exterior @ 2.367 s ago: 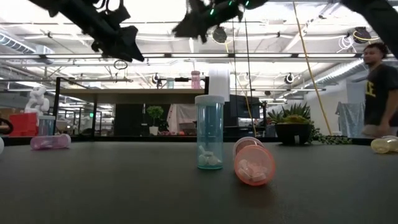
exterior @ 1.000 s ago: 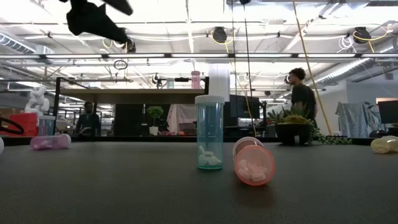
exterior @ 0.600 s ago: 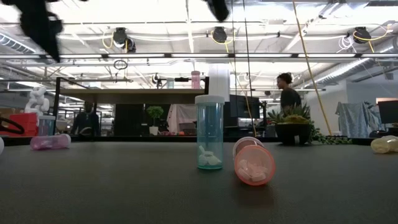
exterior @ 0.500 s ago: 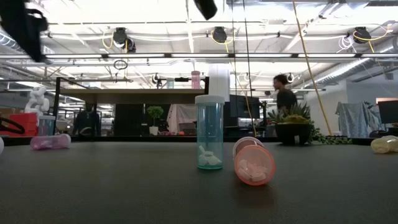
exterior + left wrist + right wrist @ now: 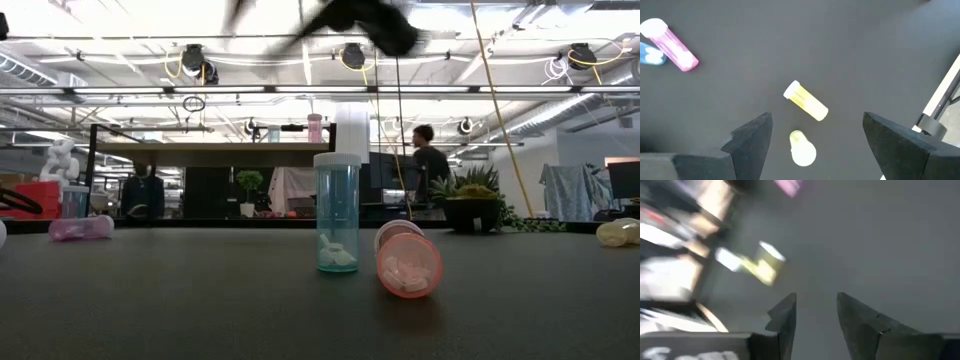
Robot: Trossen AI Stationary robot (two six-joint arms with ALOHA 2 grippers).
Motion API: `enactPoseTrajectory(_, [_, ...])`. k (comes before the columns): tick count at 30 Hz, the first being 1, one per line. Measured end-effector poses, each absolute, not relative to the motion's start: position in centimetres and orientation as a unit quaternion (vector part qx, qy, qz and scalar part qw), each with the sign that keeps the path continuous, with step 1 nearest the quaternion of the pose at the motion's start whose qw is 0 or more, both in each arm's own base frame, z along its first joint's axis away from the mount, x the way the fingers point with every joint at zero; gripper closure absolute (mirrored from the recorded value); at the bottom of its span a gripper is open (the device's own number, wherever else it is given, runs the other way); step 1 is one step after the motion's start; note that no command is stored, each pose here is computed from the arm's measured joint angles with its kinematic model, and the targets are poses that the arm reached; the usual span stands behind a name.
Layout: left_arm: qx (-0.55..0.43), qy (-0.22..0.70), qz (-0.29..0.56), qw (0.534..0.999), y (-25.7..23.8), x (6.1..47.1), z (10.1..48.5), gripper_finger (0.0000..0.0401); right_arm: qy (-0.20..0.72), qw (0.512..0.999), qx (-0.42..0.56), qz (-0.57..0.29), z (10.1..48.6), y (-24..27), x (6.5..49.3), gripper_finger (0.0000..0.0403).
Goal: Pick and place medicine bottles onto shelf by color
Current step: Put the top yellow pill bottle on the shelf
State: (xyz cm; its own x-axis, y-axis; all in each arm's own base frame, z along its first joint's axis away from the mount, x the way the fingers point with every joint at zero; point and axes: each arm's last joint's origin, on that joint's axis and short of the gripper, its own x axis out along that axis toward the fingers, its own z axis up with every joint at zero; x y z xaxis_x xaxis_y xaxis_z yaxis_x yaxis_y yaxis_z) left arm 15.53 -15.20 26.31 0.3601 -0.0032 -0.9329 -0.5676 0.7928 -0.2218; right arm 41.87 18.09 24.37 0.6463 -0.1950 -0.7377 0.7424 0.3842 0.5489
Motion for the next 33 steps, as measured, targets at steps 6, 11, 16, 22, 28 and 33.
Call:
enactPoseTrajectory(6, [-0.279, 0.534, 0.186, 0.776, -15.5, 15.3, 26.3, 0.0091, 0.352, 0.747, 0.495, -0.268, 24.7, 18.6, 41.3, 0.0285])
enactPoseTrajectory(11, [-0.283, 0.523, 0.195, 0.78, -15.5, 15.2, 26.3, 0.0091, 0.243, 0.845, 0.435, -0.196, 28.1, 18.5, 42.3, 0.0288])
enactPoseTrajectory(16, [-0.288, 0.52, 0.202, 0.778, -15.2, 15.5, 26.3, 0.0091, 0.238, 0.895, 0.33, -0.185, 28.3, 18.0, 42.6, 0.0289])
enactPoseTrajectory(22, [-0.302, 0.512, 0.22, 0.773, -14.5, 16.2, 26.3, 0.0091, 0.343, 0.744, 0.39, -0.42, 27.3, 15.4, 36.9, 0.0296])
enactPoseTrajectory(28, [-0.311, 0.488, 0.236, 0.781, -13.6, 17.3, 26.4, 0.0091, 0.389, 0.621, 0.4, -0.551, 30.6, 13.1, 28.6, 0.0288])
enactPoseTrajectory(33, [-0.298, 0.464, 0.254, 0.795, -12.1, 18.6, 26.5, 0.0091, 0.331, 0.588, 0.48, -0.56, 28.7, 10.1, 22.4, 0.0254])
